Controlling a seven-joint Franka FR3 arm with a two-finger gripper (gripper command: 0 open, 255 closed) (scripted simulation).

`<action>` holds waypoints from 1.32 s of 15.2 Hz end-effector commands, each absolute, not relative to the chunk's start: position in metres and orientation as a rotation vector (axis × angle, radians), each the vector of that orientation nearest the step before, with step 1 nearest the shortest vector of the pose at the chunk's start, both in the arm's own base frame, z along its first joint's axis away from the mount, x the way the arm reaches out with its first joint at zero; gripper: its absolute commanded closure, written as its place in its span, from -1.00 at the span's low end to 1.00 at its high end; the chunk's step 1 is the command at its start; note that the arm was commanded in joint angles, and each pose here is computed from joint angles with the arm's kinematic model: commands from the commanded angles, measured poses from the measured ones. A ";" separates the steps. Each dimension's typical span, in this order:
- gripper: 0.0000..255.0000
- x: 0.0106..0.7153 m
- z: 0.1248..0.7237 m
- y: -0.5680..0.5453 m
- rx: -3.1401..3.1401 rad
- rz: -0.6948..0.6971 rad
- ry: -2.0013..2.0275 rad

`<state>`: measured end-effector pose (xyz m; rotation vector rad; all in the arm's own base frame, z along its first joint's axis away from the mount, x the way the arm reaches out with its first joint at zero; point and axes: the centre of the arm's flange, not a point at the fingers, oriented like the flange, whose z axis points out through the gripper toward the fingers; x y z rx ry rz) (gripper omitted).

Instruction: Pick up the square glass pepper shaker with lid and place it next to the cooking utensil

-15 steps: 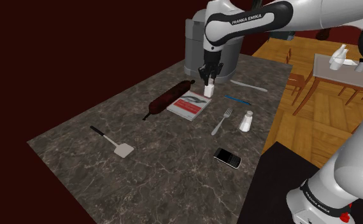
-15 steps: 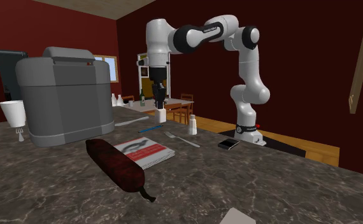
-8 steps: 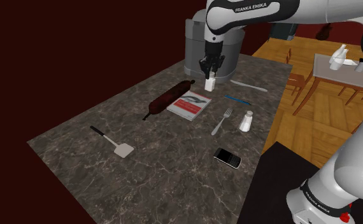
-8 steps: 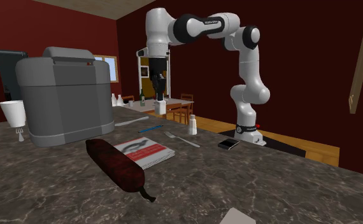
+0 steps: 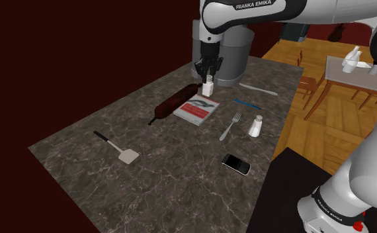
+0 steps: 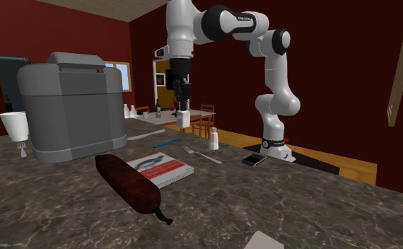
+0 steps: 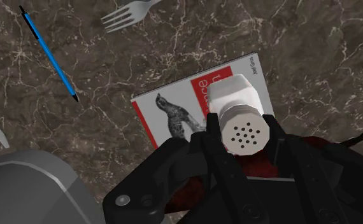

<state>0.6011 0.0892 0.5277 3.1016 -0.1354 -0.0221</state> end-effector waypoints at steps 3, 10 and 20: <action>1.00 0.603 0.527 0.141 3.101 -0.022 -0.138; 1.00 0.607 0.528 0.233 3.101 -0.022 -0.138; 1.00 0.613 0.529 0.365 3.101 -0.022 -0.138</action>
